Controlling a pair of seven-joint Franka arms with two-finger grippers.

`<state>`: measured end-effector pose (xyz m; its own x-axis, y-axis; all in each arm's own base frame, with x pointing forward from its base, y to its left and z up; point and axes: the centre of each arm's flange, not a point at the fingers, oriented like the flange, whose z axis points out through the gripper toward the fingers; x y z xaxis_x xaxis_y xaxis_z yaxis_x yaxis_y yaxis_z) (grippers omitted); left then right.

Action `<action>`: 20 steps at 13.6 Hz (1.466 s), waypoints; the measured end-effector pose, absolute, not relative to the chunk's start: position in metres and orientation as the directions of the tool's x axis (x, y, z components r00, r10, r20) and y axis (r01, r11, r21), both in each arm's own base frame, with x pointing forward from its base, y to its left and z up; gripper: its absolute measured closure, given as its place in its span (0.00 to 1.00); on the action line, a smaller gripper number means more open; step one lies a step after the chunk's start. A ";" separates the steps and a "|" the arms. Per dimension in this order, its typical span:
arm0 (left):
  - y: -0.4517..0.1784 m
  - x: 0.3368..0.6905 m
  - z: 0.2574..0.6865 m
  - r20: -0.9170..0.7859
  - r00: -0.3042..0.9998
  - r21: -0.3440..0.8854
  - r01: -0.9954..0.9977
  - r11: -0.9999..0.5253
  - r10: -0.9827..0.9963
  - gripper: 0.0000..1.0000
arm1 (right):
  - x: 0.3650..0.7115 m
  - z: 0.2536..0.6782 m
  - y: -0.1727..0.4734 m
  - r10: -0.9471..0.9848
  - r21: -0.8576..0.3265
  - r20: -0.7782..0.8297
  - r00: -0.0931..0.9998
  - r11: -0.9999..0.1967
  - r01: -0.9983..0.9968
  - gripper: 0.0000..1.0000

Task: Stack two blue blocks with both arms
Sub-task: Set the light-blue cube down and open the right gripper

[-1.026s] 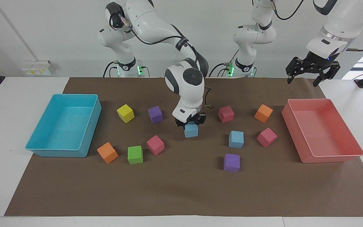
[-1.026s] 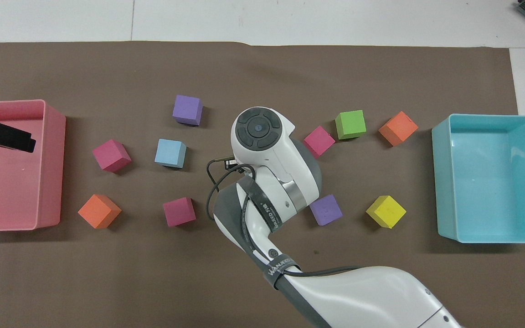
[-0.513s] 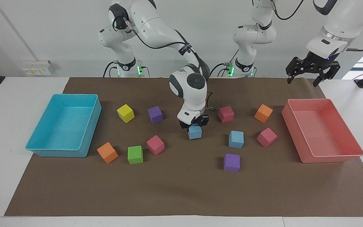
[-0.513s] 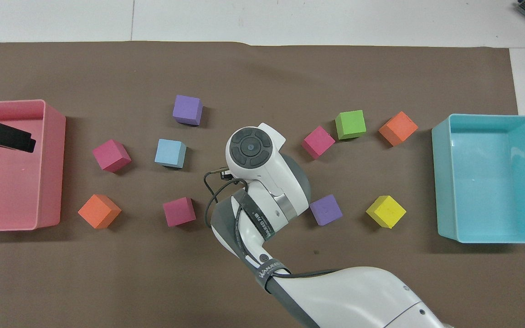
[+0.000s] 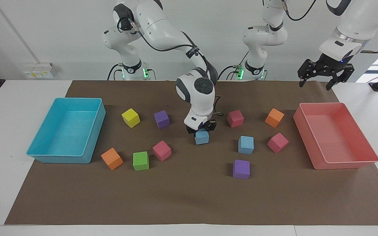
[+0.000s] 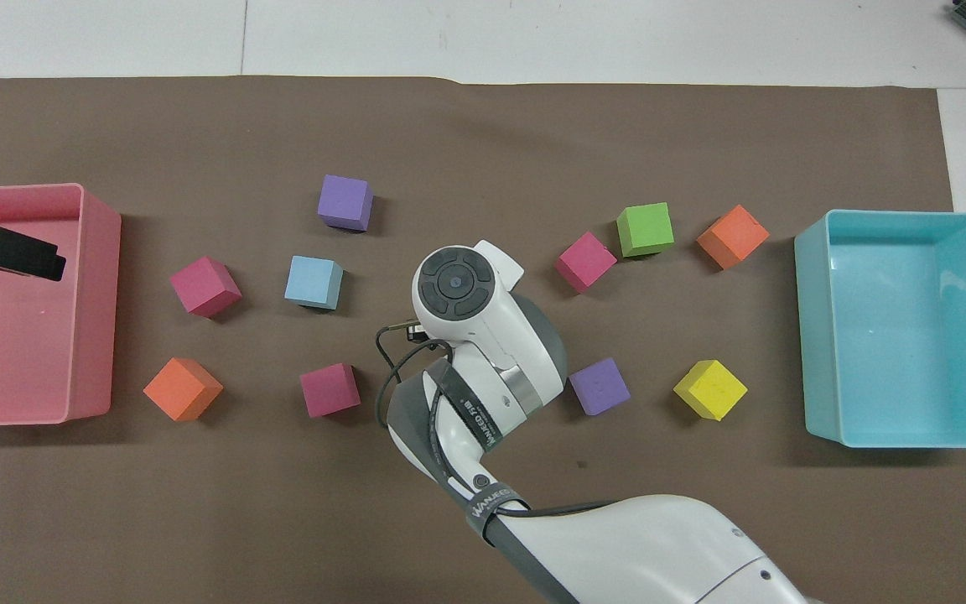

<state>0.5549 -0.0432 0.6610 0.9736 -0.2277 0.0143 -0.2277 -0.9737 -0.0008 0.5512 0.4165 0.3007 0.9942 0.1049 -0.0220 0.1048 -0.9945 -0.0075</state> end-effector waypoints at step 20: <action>-0.045 0.524 0.657 -0.041 0.974 0.005 -0.222 -0.975 -0.222 0.00 | 0.551 0.311 0.414 0.006 -0.014 -0.012 1.000 -1.000 0.006 0.00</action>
